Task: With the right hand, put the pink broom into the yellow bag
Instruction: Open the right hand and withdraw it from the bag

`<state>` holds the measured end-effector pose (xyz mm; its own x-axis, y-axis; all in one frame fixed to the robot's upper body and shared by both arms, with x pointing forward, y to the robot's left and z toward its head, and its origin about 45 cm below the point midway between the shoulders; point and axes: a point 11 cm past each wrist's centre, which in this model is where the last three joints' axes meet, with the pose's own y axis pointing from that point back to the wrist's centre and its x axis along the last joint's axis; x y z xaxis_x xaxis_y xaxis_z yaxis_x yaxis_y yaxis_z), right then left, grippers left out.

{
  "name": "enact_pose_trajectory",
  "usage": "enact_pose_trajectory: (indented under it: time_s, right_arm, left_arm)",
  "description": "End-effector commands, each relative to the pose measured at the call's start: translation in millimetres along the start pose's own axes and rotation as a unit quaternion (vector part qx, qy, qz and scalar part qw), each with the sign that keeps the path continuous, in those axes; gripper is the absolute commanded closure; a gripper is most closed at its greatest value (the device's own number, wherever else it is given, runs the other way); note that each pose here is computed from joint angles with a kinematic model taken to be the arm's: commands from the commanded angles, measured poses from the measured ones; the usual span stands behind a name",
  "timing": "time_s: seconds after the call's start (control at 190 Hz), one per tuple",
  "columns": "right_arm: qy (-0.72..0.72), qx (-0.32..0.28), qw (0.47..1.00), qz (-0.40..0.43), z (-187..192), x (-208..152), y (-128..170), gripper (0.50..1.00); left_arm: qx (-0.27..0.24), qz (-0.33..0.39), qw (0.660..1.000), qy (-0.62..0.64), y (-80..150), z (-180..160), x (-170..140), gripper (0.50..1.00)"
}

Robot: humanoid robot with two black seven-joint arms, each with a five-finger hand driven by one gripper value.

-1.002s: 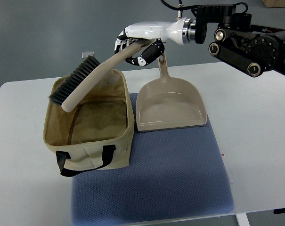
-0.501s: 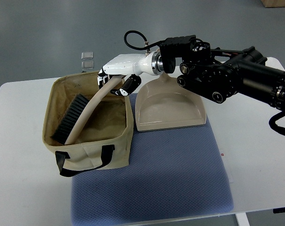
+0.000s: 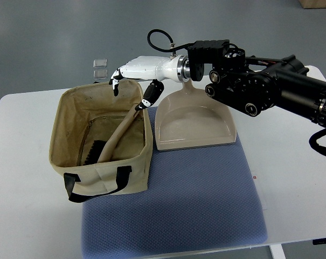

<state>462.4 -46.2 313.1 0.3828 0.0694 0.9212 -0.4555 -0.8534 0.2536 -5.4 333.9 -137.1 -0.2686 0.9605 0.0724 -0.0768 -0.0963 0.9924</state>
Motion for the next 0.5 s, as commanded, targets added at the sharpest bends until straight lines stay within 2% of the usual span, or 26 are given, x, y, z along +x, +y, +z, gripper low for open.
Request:
enact_pose_trajectory:
  time_s: [0.0, 0.142, 0.237, 0.353, 0.496]
  right_arm:
    - [-0.039, -0.014, 0.998, 0.044, 17.3, 11.7, 16.8, 0.607]
    - [-0.188, -0.039, 0.972, 0.139, 58.9, 6.4, 56.9, 0.605]
    - [-0.292, -0.046, 0.935, 0.197, 78.3, -12.5, 74.3, 0.603]
    - [-0.407, -0.055, 0.870, 0.271, 101.4, -35.4, 98.1, 0.599]
    - [-0.531, -0.064, 0.763, 0.362, 128.8, -61.4, 126.5, 0.587]
  left_arm:
    - [0.000, 0.000, 1.000, 0.000, 0.0, -0.5, 0.1, 0.500]
    - [0.000, 0.000, 1.000, 0.000, 0.0, 0.4, -0.1, 0.500]
    - [0.000, 0.000, 1.000, 0.000, 0.0, 0.4, -0.1, 0.500]
    - [0.000, 0.000, 1.000, 0.000, 0.0, 0.4, -0.1, 0.500]
    - [0.000, 0.000, 1.000, 0.000, 0.0, -0.5, 0.1, 0.500]
